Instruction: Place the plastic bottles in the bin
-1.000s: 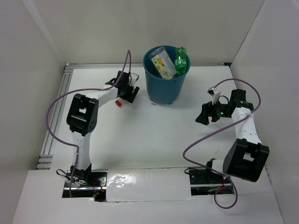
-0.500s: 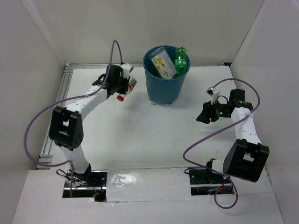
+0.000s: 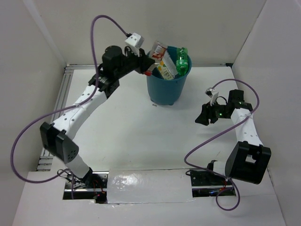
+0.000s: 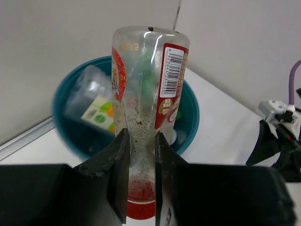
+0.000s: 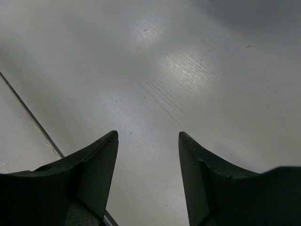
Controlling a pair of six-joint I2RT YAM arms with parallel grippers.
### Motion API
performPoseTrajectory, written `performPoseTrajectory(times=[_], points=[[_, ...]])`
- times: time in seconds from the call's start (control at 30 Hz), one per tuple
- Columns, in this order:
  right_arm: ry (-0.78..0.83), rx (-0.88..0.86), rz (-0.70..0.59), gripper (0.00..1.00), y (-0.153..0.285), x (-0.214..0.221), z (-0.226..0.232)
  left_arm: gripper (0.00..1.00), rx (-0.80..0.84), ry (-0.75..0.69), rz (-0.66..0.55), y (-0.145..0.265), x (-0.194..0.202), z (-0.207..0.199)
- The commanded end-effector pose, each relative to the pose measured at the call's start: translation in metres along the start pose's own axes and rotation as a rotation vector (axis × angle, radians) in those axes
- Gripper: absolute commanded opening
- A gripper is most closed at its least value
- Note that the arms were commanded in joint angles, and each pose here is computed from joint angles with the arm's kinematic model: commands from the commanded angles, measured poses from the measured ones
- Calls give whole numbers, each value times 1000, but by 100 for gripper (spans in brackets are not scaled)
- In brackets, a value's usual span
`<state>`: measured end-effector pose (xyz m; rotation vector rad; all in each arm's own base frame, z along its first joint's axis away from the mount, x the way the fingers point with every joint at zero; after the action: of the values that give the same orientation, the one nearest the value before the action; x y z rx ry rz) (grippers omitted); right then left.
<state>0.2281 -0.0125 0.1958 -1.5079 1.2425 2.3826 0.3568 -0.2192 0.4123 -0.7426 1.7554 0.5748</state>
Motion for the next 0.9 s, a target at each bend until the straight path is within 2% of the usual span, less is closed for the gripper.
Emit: performPoseTrajectory(times=[0.0, 0.03, 0.2, 0.27, 0.4, 0.43, 0.47, 0.5, 0.53, 0.57, 0.6, 0.67, 0.8, 0.83, 0.87], points=[[40, -2, -34, 62, 3, -8, 6, 0, 72, 66, -39, -44, 12, -12], [51, 4, -40, 63, 5, -10, 8, 5, 40, 85, -61, -52, 13, -11], [60, 16, -38, 65, 9, -9, 13, 5, -14, 127, -110, -92, 25, 1], [68, 28, -36, 66, 10, -9, 14, 5, -7, 133, -127, -99, 16, -1], [76, 33, -41, 67, 12, -11, 15, 5, -11, 139, -88, -111, 23, 3], [76, 33, -41, 67, 12, -11, 15, 8, -19, 143, -67, -115, 31, 6], [76, 33, -41, 68, 12, -11, 15, 12, -19, 134, -66, -115, 31, 7], [76, 33, -41, 73, 12, -11, 15, 21, -23, 127, -58, -115, 35, 8], [76, 33, -41, 77, 12, -11, 15, 56, -27, 129, -47, -115, 39, 10], [76, 33, -41, 80, 12, -11, 15, 73, -25, 119, -52, -110, 35, 8], [76, 33, -41, 85, 12, -11, 15, 85, -22, 122, -33, -109, 42, 5], [76, 39, -35, 88, 12, -10, 15, 100, -18, 119, -45, -104, 38, 2], [48, 45, -29, 96, 12, -10, 15, 100, 36, 100, -76, -87, 14, -12], [47, 51, -34, 96, 14, -13, 15, 100, 57, 84, -103, -73, -3, -20], [40, 53, -24, 100, 13, -12, 13, 100, 60, 81, -113, -65, -8, -23]])
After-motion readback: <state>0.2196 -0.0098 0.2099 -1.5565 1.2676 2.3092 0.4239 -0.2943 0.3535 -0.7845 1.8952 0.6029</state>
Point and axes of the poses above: each gripper's point midway between its finger pads, its own y axis back along the fingers, its own z axis along the line the jaws close on, x = y × z, the point moved 9 cm from there along y, back along the fingers, and after that the axes turned 10 degrees about y, right-handed, at the moved point
